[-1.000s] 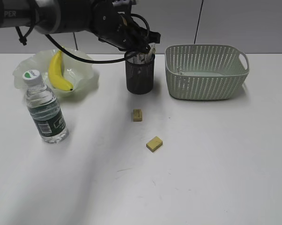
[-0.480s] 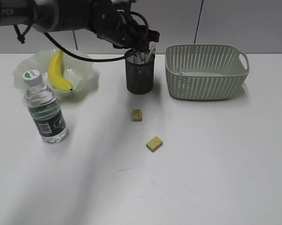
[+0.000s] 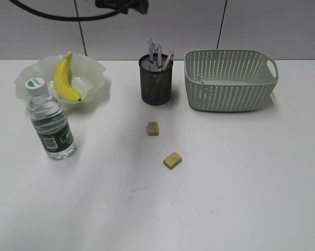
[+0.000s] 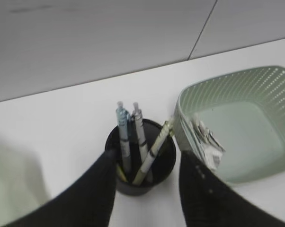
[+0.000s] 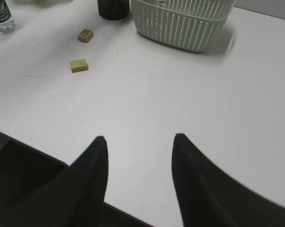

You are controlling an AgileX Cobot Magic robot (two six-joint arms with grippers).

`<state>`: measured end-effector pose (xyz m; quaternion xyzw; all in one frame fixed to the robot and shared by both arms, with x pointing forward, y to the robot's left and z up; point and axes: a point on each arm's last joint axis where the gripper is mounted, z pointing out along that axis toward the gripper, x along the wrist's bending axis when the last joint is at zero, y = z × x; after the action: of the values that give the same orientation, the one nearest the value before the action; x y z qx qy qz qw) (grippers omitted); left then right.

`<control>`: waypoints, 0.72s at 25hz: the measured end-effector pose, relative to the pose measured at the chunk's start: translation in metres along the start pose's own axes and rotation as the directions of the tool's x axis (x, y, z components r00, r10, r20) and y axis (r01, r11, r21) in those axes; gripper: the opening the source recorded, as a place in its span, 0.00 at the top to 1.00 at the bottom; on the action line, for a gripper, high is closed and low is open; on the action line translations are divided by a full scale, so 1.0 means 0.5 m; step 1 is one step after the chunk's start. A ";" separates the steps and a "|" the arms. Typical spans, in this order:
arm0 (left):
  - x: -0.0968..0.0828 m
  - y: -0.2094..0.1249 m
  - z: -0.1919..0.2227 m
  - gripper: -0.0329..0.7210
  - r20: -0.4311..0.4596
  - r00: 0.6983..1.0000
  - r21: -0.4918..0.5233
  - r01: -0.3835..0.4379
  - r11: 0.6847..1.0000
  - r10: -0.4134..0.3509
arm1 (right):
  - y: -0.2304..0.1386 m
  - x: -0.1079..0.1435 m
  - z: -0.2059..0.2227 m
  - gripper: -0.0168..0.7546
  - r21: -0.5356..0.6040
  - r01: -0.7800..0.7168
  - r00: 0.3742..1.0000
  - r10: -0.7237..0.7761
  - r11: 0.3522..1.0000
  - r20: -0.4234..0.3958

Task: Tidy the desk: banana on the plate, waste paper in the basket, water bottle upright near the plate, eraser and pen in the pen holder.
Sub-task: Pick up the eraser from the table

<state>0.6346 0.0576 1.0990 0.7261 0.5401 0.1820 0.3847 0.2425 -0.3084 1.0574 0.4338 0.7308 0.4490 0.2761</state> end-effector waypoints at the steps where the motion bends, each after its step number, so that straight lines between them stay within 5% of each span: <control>1: 0.002 0.005 -0.030 0.52 -0.014 1.000 0.020 -0.004 1.000 0.004 | 0.000 0.000 0.000 0.51 0.000 0.000 1.000 0.000 1.000 0.000; 10: 0.029 0.003 -0.255 0.52 -0.129 0.990 0.226 -0.031 0.974 0.062 | 0.000 0.000 0.000 0.51 0.000 0.000 1.000 0.000 1.000 0.000; 18: 0.045 -0.016 -0.435 0.53 -0.108 0.992 0.125 -0.047 0.991 0.061 | 0.000 0.000 0.000 0.51 0.000 0.000 1.000 0.000 1.000 0.000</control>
<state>0.4895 0.1581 1.2279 0.7514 0.5508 0.1994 0.3036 0.2425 -0.3084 1.0574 0.4338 0.7308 0.4490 0.2761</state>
